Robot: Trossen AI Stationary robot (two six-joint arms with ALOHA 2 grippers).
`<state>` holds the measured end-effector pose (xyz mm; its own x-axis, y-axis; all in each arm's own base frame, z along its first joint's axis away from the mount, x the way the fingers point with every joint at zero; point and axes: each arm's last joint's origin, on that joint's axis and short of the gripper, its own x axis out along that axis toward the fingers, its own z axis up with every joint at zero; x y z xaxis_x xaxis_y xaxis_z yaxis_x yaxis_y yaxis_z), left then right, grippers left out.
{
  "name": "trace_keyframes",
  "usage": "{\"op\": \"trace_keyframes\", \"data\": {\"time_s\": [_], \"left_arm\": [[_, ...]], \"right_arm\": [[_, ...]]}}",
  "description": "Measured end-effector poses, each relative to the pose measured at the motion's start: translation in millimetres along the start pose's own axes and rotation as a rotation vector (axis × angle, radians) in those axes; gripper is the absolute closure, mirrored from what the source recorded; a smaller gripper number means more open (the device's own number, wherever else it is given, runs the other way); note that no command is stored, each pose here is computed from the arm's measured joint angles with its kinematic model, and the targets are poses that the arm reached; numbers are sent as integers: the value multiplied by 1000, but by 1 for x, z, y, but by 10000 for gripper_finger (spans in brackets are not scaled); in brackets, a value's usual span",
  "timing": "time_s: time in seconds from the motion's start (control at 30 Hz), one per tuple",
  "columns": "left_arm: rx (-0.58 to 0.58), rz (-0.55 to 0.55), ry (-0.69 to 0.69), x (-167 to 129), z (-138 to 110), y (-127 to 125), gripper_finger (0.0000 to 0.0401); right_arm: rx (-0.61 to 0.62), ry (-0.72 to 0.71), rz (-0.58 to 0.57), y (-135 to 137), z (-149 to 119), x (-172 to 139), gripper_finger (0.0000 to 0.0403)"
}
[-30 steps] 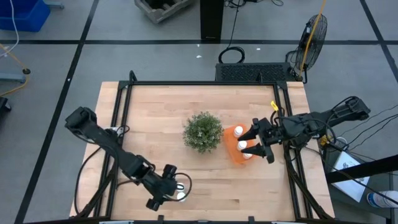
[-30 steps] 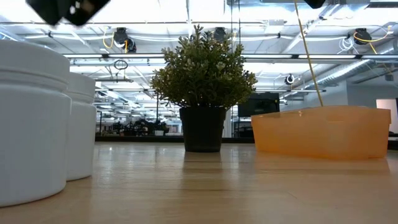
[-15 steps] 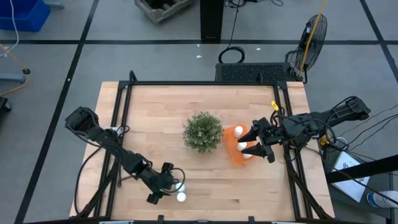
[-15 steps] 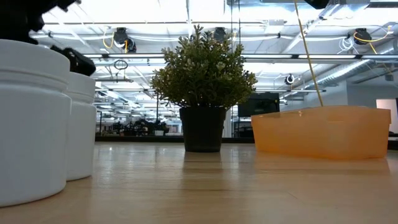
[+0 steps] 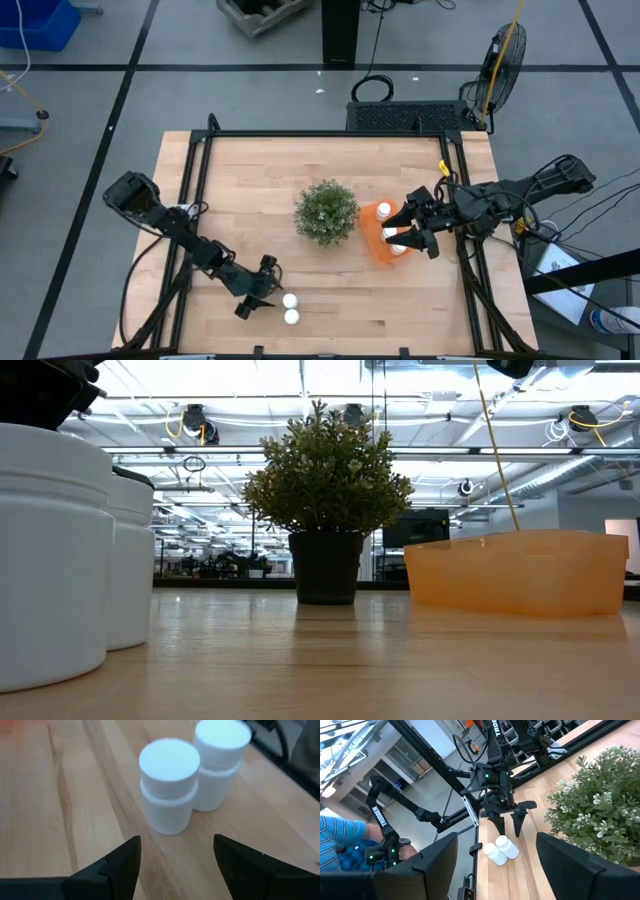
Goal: Pick and place pill bottles into a basket
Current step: Put the white medicine bottle into the orange bin
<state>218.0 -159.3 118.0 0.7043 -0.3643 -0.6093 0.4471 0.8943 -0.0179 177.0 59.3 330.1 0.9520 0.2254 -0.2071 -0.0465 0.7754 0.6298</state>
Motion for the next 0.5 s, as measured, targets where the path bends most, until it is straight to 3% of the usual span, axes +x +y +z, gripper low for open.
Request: {"op": "trace_keyframes", "data": {"time_s": [0.33,0.5], "left_arm": [[81,24,-51,0,-11,11,146],[105,-41,-80,0,-7,14,146]], "right_arm": [[0,-23,-41,-4,2,4,140],[-2,-34,-52,-6,4,4,140]]}}
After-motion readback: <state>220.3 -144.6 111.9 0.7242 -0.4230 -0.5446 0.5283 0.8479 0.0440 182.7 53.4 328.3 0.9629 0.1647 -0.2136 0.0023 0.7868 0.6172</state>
